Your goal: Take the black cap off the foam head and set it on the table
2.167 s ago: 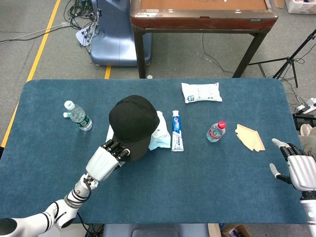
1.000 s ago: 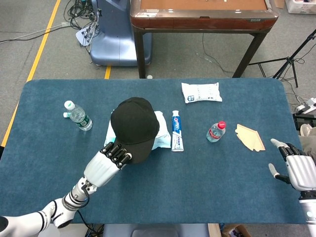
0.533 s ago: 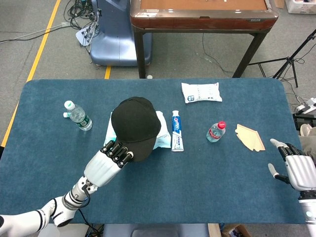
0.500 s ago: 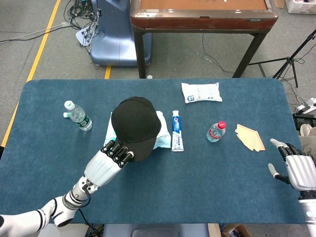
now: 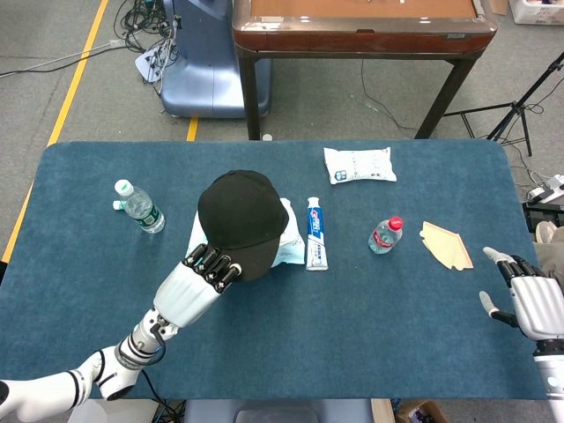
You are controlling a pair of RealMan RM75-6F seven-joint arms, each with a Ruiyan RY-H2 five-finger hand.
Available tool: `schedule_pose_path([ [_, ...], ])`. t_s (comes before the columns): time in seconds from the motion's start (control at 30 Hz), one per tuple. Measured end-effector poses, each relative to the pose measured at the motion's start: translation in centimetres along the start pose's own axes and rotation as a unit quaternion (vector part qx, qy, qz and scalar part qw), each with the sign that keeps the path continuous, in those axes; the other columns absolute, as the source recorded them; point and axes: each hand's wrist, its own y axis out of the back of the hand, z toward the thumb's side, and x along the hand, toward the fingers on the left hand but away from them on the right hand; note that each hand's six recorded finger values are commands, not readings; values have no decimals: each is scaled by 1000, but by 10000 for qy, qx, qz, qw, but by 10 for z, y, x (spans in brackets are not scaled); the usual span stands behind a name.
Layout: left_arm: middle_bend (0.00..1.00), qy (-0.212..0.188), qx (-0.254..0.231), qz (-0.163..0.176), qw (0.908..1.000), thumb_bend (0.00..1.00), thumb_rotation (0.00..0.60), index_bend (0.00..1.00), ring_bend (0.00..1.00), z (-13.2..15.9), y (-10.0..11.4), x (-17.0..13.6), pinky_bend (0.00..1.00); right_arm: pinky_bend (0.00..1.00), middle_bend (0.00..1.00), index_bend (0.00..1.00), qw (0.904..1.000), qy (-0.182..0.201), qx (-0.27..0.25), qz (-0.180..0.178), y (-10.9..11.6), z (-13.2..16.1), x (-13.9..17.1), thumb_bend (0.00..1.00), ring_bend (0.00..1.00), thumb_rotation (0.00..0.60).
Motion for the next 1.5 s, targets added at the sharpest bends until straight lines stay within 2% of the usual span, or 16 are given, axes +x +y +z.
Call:
schedule_pose_path([
  [1.1, 751, 31, 389, 205, 9990, 505, 600, 678, 531, -12, 17, 33, 609, 335, 258, 171, 10000, 0, 14, 20, -1, 0, -1, 362, 209, 600],
  [1.5, 751, 130, 589, -20, 9982, 505, 600, 677, 531, -22, 3, 43, 609, 335, 258, 171, 10000, -1, -16, -5, 1, -1, -1, 362, 209, 600],
])
